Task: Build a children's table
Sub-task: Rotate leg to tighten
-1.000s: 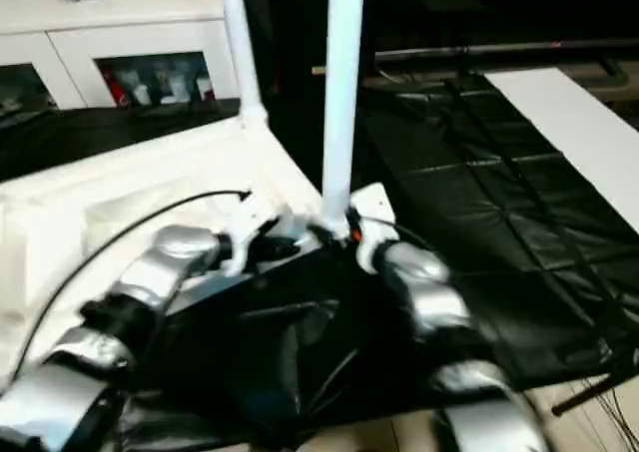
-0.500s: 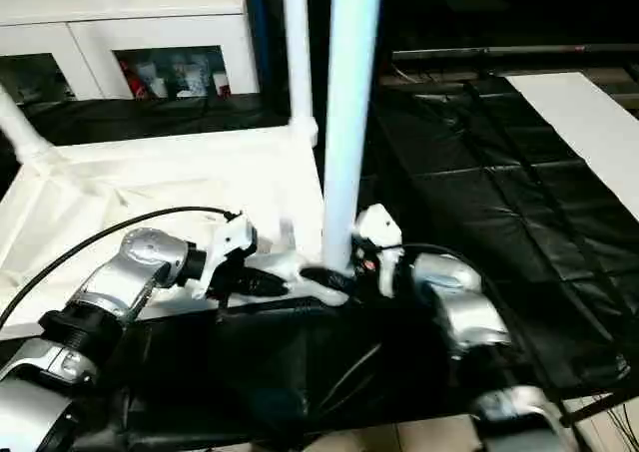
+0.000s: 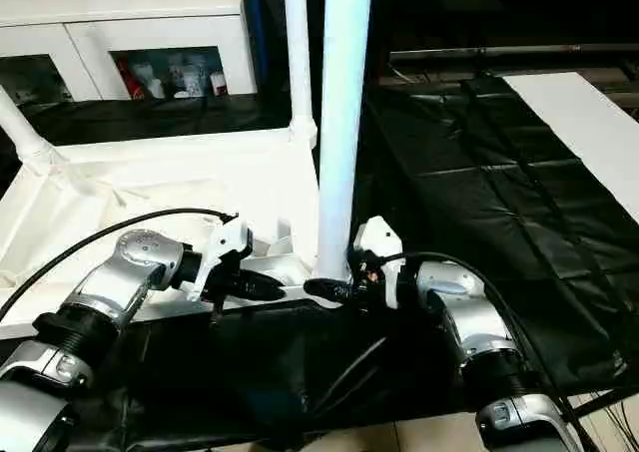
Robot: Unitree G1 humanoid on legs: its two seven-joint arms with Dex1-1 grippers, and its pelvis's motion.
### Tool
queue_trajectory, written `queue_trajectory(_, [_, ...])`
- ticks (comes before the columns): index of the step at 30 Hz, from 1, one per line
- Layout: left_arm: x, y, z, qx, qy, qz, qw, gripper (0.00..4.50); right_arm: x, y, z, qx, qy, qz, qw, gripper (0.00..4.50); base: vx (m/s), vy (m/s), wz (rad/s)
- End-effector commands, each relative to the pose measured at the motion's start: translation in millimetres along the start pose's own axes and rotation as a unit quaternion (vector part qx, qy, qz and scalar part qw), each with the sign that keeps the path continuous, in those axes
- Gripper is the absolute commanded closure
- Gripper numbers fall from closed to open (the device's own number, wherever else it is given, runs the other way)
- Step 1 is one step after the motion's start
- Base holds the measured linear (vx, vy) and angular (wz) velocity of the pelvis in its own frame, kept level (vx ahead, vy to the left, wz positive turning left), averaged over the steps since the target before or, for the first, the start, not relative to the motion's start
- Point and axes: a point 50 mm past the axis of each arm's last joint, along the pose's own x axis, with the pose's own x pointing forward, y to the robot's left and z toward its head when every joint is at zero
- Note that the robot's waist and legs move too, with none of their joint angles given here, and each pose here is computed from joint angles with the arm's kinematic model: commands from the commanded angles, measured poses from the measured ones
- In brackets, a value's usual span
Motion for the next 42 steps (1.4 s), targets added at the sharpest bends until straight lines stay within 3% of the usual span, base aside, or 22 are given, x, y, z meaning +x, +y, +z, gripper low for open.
queue_trajectory(1, [6.0,-8.1,-13.2,-0.024,0.006,-0.027,0.999,4.5,0.4,2.0,1.0,0.002,-0.005,0.002,1.0,1.79,0.0,0.0,0.0])
queue_trajectory(4, [12.6,-3.1,-15.2,-0.03,0.018,0.019,0.999,4.5,8.0,-10.9,-6.9,0.006,0.012,-0.105,0.994,1.8,0.0,0.0,0.0])
queue_trajectory(5, [12.6,-3.1,-15.2,-0.03,0.018,0.019,0.999,4.5,8.0,-10.9,-6.9,0.006,0.012,-0.105,0.994,1.8,0.0,0.0,0.0])
queue_trajectory(6, [19.3,4.4,-14.2,-0.04,0.022,0.076,0.996,4.5,13.5,-21.0,-11.8,0.025,0.019,-0.191,0.981,1.81,0.0,0.0,0.0])
queue_trajectory(9, [28.2,13.5,-10.4,-0.056,0.021,0.148,0.987,4.5,22.4,-27.5,-14.0,0.055,0.015,-0.27,0.961,1.81,0.0,0.0,0.0])
queue_trajectory(11, [38.0,20.0,-1.7,-0.086,0.0,0.201,0.976,4.5,32.0,-33.0,-13.8,0.079,0.019,-0.345,0.935,1.81,0.0,0.0,0.0])
queue_trajectory(13, [44.7,21.8,3.9,-0.095,-0.007,0.219,0.971,4.5,37.8,-36.4,-13.2,0.093,0.027,-0.39,0.916,1.81,0.0,0.0,0.0])
queue_trajectory(16, [51.5,22.6,9.9,-0.092,-0.011,0.231,0.969,4.5,45.2,-38.1,-9.7,0.114,0.021,-0.415,0.902,1.81,0.0,0.0,0.0])
queue_trajectory(20, [58.4,21.2,15.4,-0.078,-0.013,0.221,0.972,4.5,57.1,-34.5,3.8,0.097,-0.022,-0.375,0.922,1.81,0.0,0.0,0.0])
queue_trajectory(21, [58.7,21.0,15.5,-0.076,-0.012,0.219,0.973,4.5,57.9,-33.6,6.2,0.105,-0.038,-0.364,0.925,1.46,0.0,0.0,0.0])
queue_trajectory(22, [58.2,20.7,15.2,-0.071,-0.009,0.213,0.974,4.5,57.6,-32.9,9.8,0.114,-0.06,-0.35,0.928,1.46,0.0,0.0,0.0])
queue_trajectory(23, [55.6,19.8,13.4,-0.061,-0.002,0.2,0.978,4.5,53.9,-32.4,16.5,0.117,-0.096,-0.325,0.933,1.12,0.0,0.0,0.0])
queue_trajectory(24, [55.2,19.8,13.0,-0.06,0.0,0.2,0.978,4.5,53.2,-32.6,17.5,0.115,-0.099,-0.324,0.934,1.09,0.0,0.0,0.0])
queue_trajectory(27, [51.0,17.9,10.7,-0.055,0.003,0.179,0.982,4.5,44.2,-32.2,18.4,0.092,-0.095,-0.289,0.948,0.78,0.0,0.0,0.0])
queue_trajectory(31, [40.7,13.3,4.5,-0.042,0.008,0.13,0.991,4.5,18.7,-22.8,12.0,0.045,-0.054,-0.171,0.983,0.57,0.0,0.0,0.0])
queue_trajectory(35, [33.5,9.2,1.7,-0.032,0.004,0.092,0.995,4.5,-1.8,-17.4,7.7,0.014,-0.03,-0.107,0.994,0.46,0.0,0.0,0.0])
queue_trajectory(38, [26.4,-1.8,0.6,-0.014,-0.01,0.019,1.0,4.5,-13.8,-16.0,7.3,-0.002,-0.019,-0.077,0.997,0.46,0.0,0.0,0.0])
queue_trajectory(42, [21.6,-6.4,0.1,-0.004,-0.007,-0.006,1.0,4.5,-14.2,-13.9,10.4,0.0,-0.023,-0.055,0.998,0.46,0.0,0.0,0.0])
